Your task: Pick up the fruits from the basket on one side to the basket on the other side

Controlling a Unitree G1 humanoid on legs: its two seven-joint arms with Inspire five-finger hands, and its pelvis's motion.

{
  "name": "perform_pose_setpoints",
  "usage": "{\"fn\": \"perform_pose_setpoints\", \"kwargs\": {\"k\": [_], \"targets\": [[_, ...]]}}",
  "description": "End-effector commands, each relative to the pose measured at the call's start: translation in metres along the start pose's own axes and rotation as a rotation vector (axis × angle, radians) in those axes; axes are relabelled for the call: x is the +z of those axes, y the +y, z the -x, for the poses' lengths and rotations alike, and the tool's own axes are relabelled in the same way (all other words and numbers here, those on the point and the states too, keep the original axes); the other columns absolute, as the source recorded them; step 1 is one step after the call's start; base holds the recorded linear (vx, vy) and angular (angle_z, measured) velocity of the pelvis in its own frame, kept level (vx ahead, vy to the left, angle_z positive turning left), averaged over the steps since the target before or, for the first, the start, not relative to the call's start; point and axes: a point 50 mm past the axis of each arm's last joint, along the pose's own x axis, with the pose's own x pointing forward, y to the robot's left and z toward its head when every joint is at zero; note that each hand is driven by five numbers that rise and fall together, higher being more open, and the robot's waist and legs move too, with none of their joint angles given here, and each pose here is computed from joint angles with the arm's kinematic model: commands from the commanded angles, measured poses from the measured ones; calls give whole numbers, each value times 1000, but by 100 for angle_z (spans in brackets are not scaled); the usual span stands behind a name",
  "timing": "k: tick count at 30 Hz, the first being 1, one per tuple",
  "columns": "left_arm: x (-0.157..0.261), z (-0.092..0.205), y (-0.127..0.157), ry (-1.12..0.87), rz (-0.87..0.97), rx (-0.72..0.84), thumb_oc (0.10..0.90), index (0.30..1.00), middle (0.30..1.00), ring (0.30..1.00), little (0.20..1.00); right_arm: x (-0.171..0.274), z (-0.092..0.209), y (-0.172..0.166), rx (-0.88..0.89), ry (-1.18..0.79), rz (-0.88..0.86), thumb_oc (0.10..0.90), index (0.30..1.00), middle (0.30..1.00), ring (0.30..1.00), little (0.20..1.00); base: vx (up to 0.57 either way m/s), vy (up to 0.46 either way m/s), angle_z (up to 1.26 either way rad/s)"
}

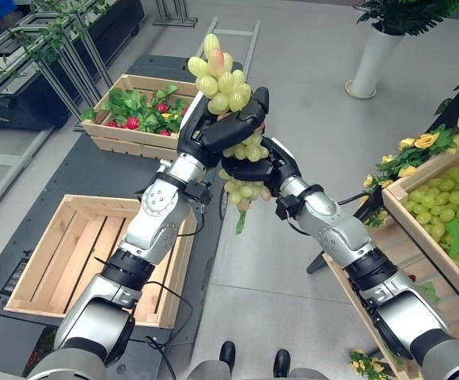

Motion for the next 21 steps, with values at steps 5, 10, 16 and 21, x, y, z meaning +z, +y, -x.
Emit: {"fn": "perform_pose_setpoints", "kwargs": {"k": [5,10,16,21], "targets": [[-10,5,58,-22,-49,330,800,900,900,900,900,32,18,-15,-11,-284,6,400,300,300,300,300,5,17,-12],[-27,27,77,39,-46,445,800,900,900,900,900,24,32,-32,-40,-267,66,400,300,300,300,300,18,19,-9],[-42,56,95,91,-44,576,800,900,900,900,900,15,48,-54,-86,-237,81,400,300,300,300,300,20,16,-12],[-48,68,101,107,-39,624,800,900,900,900,900,12,54,-64,-106,-218,94,400,300,300,300,300,11,17,-12]]}}
